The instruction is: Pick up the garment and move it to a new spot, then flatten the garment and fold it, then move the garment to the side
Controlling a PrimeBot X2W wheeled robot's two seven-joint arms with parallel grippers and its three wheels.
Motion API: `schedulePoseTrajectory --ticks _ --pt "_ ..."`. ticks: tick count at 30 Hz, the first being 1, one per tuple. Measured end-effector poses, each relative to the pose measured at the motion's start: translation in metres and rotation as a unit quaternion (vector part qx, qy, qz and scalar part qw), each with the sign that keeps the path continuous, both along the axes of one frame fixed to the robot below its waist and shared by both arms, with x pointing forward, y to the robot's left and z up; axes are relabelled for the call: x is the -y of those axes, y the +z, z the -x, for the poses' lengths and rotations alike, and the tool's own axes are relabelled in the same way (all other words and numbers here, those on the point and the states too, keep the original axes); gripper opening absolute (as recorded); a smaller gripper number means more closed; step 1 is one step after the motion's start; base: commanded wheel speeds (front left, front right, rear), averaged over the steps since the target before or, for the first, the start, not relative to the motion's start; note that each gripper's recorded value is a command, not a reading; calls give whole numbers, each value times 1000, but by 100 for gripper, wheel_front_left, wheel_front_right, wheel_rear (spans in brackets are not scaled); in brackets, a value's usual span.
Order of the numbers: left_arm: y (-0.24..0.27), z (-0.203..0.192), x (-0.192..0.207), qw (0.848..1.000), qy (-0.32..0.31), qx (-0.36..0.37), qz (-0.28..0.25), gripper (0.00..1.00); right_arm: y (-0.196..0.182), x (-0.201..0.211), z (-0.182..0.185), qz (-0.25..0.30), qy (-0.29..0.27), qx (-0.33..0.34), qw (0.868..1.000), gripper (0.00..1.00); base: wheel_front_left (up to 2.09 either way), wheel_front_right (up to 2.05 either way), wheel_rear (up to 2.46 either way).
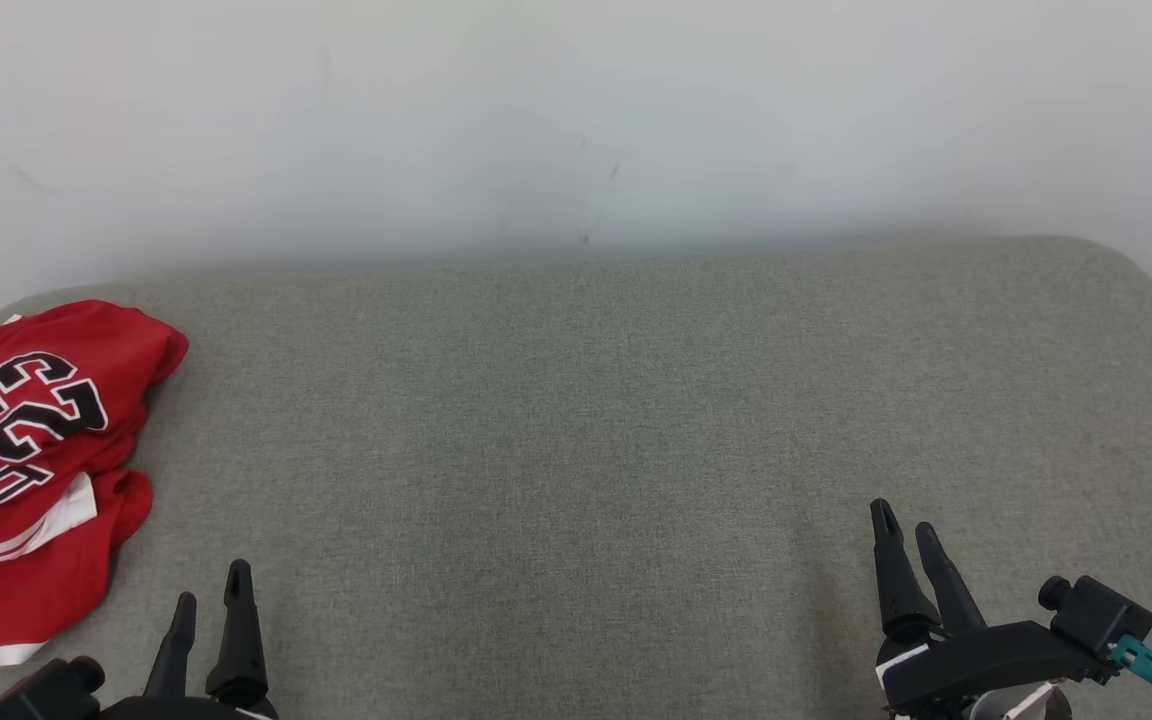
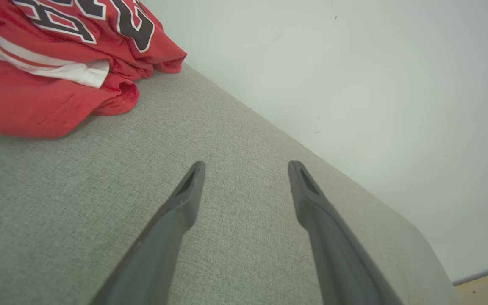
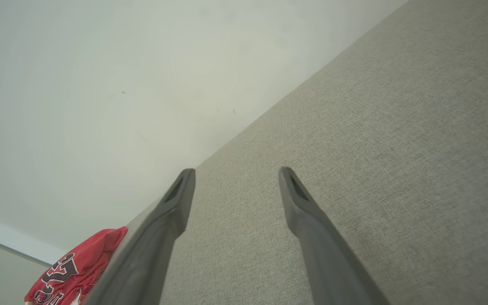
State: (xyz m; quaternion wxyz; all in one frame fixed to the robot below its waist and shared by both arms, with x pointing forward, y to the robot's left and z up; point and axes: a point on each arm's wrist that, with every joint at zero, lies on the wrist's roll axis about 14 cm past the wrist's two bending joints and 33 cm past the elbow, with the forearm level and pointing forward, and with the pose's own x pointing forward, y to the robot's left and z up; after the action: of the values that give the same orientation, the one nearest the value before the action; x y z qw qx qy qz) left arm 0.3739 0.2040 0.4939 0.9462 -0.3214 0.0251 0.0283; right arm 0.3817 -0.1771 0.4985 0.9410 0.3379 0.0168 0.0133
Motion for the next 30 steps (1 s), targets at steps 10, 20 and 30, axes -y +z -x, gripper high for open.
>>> schedulePoseTrajectory --ticks 10,20,30 --pt "-1 1 3 998 -12 -3 -54 100 1 -3 0 65 12 1 998 100 0 0 0" --pt "-3 2 7 994 -22 -4 -103 100 2 -5 1 122 20 4 992 100 0 0 0" --pt "5 2 1 987 -16 11 -160 100 4 -6 2 164 21 12 986 100 0 0 0"
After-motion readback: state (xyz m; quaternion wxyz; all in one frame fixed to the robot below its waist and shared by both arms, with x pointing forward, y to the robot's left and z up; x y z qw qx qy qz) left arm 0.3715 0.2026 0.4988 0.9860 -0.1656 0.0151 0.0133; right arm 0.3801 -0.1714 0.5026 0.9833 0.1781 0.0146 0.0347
